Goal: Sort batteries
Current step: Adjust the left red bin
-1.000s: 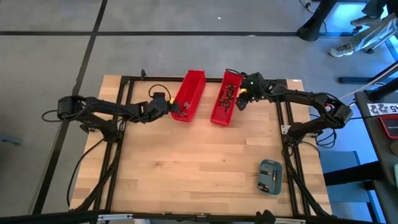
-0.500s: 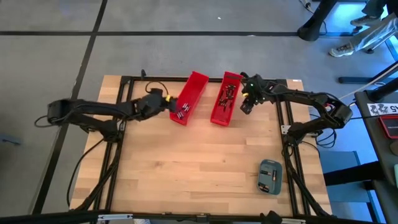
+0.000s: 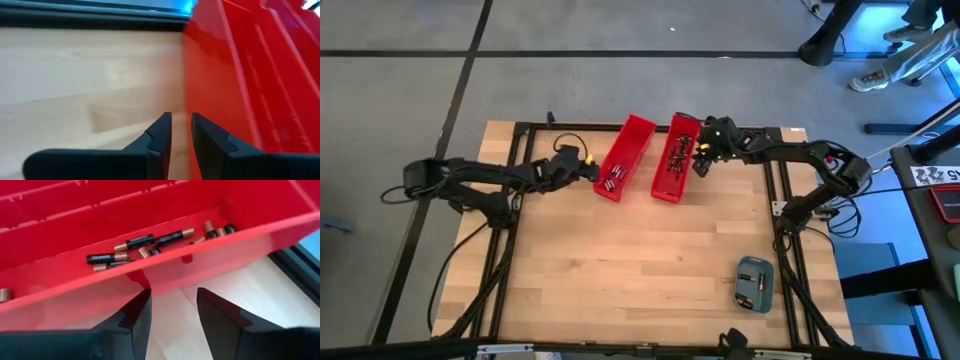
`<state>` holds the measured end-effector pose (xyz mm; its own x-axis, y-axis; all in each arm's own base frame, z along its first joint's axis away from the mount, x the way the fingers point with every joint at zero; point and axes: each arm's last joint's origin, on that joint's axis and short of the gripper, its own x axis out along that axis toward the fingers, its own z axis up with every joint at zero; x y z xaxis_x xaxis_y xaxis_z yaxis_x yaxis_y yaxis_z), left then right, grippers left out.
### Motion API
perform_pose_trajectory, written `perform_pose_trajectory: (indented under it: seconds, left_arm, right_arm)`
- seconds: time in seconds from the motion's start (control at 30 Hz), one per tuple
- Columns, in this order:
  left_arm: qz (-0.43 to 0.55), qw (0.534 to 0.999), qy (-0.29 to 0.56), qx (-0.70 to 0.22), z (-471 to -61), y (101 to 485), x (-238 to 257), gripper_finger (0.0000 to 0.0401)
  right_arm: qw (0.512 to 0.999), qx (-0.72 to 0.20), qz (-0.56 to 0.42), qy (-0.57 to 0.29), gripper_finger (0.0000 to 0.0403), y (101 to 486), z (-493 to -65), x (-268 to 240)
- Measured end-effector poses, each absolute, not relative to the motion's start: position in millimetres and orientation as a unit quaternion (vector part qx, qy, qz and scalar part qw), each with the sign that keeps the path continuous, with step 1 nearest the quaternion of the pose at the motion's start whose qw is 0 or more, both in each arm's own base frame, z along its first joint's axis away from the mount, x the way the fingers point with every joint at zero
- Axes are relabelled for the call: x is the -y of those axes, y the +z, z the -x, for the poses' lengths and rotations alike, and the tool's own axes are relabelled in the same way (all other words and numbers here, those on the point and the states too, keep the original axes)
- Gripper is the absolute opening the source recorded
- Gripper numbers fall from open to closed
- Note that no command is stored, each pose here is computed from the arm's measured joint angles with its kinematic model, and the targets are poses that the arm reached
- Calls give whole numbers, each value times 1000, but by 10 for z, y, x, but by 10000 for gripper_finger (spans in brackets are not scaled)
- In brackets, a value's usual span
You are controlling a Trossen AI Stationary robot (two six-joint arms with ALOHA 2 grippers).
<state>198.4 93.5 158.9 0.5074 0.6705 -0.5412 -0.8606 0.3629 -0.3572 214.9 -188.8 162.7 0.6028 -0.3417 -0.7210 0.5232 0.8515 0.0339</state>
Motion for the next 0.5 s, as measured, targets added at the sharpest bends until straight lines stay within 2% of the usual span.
perform_pose_trajectory:
  seconds: [0.5]
  left_arm:
    - [350,840,410,-62,-2441,1302,-823,33]
  right_arm:
    - [915,-363,-53,-168,159,1596,-2528,1835]
